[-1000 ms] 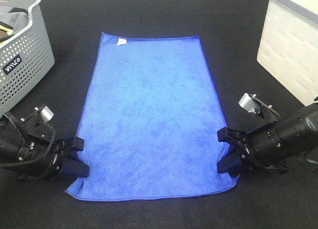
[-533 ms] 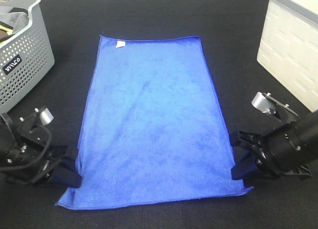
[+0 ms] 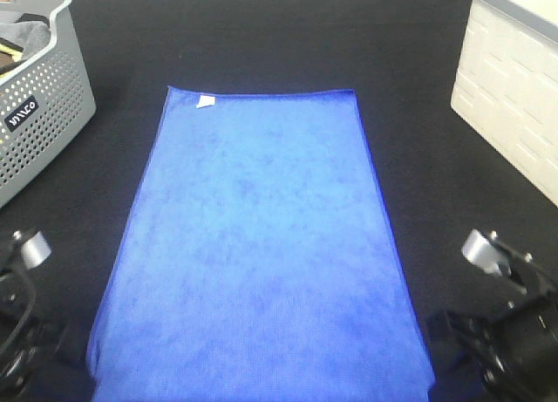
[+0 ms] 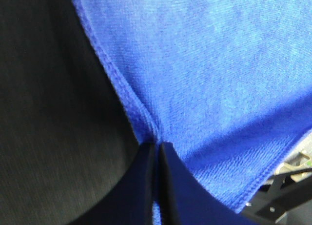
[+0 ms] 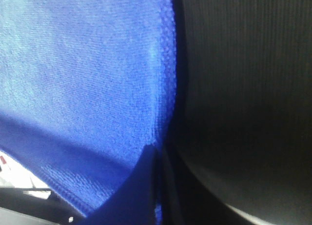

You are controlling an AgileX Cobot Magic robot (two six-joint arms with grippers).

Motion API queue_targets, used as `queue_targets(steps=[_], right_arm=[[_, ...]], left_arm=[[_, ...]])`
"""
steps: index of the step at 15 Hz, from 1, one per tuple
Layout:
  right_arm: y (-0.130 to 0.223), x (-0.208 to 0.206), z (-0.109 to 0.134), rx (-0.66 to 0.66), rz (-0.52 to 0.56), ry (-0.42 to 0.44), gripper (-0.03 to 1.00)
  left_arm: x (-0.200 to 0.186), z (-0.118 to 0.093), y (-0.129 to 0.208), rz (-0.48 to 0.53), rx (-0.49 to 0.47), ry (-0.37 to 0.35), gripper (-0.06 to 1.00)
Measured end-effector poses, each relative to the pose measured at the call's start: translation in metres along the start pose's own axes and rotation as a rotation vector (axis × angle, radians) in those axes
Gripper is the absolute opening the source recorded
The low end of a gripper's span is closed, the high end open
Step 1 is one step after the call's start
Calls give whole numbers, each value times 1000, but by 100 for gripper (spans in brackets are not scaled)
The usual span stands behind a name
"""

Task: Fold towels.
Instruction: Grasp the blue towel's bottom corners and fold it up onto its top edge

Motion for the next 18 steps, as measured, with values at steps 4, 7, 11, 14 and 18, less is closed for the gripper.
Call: queue_targets(steps=[4,7,11,14,18], right_arm=[[4,-6,2,-16,-21,-17,0],[-20,-16,19,-74,-94,-49,0],[-69,-46,58,-182,-254,-109,0],[-122,-59,89,-219,-332,-134,0],[-189,-53,114,-238,-359,-130,0]], left_arm=[[-2,-2,6,-5,4,0,1],[-9,-4,-22,-91,32,-14,1],[-29,-9,-74,-267,75,-74,1],[-47,-14,-123,-399,139,-113,1],[-48,-2,-190,-476,151,-132,1]])
Point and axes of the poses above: a point on each arm's last joint axis where the gripper is mounted, x pointing out along that axis toward the gripper, z along the wrist's bending axis when the last joint is at zero, y = z × x, the point moved 1 cm from there along x, pointing out along that axis toward the gripper, and after that the axes turned 11 degrees about x, right-handed, at the moved point
